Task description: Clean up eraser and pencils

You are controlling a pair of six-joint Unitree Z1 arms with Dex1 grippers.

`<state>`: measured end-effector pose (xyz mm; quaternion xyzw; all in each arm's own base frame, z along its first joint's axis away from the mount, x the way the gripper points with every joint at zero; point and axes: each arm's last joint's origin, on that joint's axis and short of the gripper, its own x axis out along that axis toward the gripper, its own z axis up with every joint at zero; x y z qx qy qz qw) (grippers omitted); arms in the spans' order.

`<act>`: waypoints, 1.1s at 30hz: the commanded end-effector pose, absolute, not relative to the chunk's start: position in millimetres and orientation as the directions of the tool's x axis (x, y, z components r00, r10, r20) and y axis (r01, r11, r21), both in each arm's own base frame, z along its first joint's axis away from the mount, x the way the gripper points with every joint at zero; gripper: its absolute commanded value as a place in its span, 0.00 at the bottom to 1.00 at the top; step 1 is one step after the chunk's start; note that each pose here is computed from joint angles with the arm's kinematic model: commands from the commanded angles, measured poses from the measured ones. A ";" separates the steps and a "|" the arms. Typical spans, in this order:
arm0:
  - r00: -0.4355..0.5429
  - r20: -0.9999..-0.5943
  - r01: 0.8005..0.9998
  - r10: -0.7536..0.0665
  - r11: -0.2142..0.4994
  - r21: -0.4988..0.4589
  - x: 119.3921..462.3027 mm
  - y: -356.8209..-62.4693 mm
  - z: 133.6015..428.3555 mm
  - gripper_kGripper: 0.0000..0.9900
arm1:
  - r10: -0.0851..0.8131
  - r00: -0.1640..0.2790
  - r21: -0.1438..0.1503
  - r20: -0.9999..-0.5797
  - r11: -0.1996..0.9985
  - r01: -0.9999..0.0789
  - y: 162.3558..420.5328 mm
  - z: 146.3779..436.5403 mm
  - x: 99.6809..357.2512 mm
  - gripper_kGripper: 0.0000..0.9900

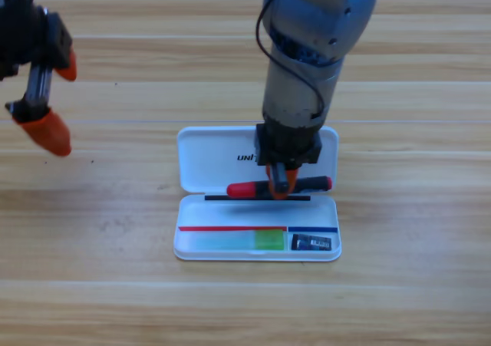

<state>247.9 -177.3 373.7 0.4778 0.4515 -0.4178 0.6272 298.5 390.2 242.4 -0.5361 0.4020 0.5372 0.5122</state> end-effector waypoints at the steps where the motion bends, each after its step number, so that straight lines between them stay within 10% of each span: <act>1: 0.173 -0.984 0.967 -0.048 0.198 0.160 248.3 -170.7 351.1 1.00 | 0.049 0.058 -0.067 -0.997 -0.185 -0.980 415.2 196.7 290.8 0.00; 7: 0.157 -0.987 0.970 -0.039 0.196 0.147 248.5 -171.0 345.5 1.00 | 0.046 0.057 -0.064 -0.997 -0.163 -0.985 418.4 190.5 293.0 0.00; 10: 0.155 -0.987 0.970 -0.037 0.196 0.144 248.7 -171.1 344.4 1.00 | 0.056 0.069 -0.077 -0.996 -0.145 -0.986 417.4 198.0 292.6 0.83; 11: 0.153 -0.987 0.970 -0.036 0.197 0.143 249.0 -171.3 343.9 1.00 | 0.061 0.073 -0.081 -0.995 -0.139 -0.987 417.0 201.1 292.3 0.91; 24: 0.219 -0.972 0.954 -0.085 0.230 0.194 264.0 -173.4 343.7 1.00 | 0.214 0.110 -0.131 -0.971 -0.086 -0.988 384.7 294.3 265.5 0.99; 33: 0.393 -0.890 0.863 -0.232 0.428 0.269 348.0 -158.9 330.3 0.91 | 0.479 0.021 -0.020 -0.878 0.008 -1.000 308.9 387.0 199.4 1.00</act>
